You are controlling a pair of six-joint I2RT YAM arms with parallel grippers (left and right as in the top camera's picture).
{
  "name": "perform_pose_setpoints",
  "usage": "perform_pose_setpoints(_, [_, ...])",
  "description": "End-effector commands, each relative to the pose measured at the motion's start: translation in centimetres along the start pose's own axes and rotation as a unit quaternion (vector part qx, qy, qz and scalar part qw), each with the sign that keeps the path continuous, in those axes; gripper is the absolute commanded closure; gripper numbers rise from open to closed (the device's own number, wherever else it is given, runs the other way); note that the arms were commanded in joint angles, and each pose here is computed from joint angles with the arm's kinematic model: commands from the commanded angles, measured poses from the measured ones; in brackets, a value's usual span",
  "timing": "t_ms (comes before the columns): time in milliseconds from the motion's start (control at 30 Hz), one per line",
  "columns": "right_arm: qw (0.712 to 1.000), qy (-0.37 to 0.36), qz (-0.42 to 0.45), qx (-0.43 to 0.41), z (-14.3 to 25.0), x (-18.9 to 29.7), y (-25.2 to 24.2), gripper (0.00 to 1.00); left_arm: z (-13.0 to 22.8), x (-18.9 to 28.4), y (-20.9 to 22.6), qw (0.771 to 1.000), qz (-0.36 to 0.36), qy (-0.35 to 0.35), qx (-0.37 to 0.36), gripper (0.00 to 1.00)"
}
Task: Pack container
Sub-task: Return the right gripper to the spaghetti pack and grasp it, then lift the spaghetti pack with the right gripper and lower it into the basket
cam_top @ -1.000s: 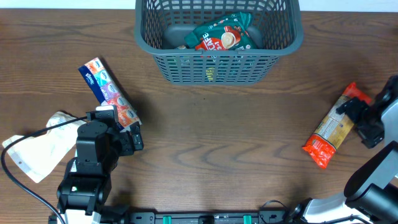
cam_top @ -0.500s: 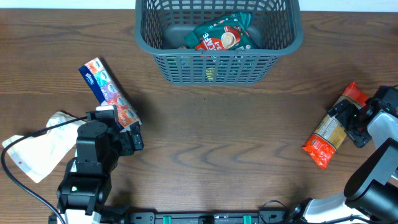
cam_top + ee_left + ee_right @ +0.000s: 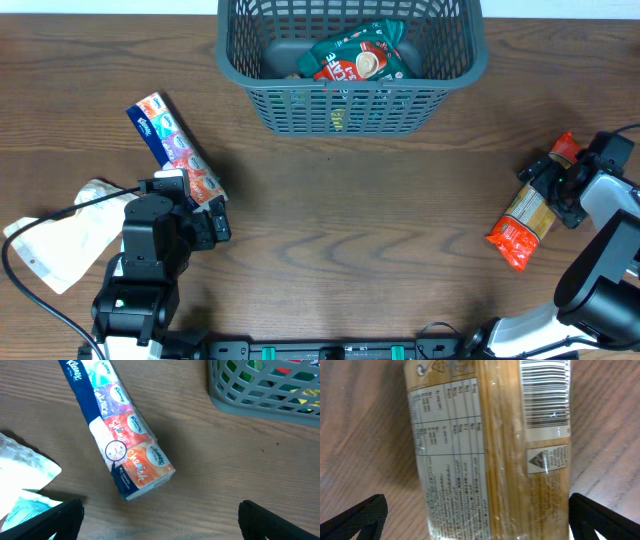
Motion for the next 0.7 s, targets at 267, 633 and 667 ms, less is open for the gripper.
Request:
perform_pose_setpoints(267, [0.998, -0.001, 0.063, 0.01, 0.5, -0.5, -1.3, 0.01, -0.8, 0.4, 0.2, 1.0, -0.007, -0.011, 0.006, 0.01])
perform_pose_setpoints(633, [0.995, 0.047, 0.089, 0.01, 2.1, -2.2, -2.3, 0.18, -0.8, 0.4, 0.2, 1.0, -0.007, -0.011, 0.006, 0.01])
perform_pose_setpoints(667, [0.994, 0.053, 0.091, 0.01, 2.3, -2.4, -2.4, 0.21, -0.8, 0.4, 0.2, 1.0, -0.007, -0.011, 0.006, 0.01])
Point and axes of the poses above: each gripper's point midway between its finger pads, its own x axis back along the fingers, its own y axis along the line the jaws close on, z = x × y, the point moved 7 cm from there along x, back along the fingers, and after that the axes turned 12 degrees about -x, right-handed, at the moved point
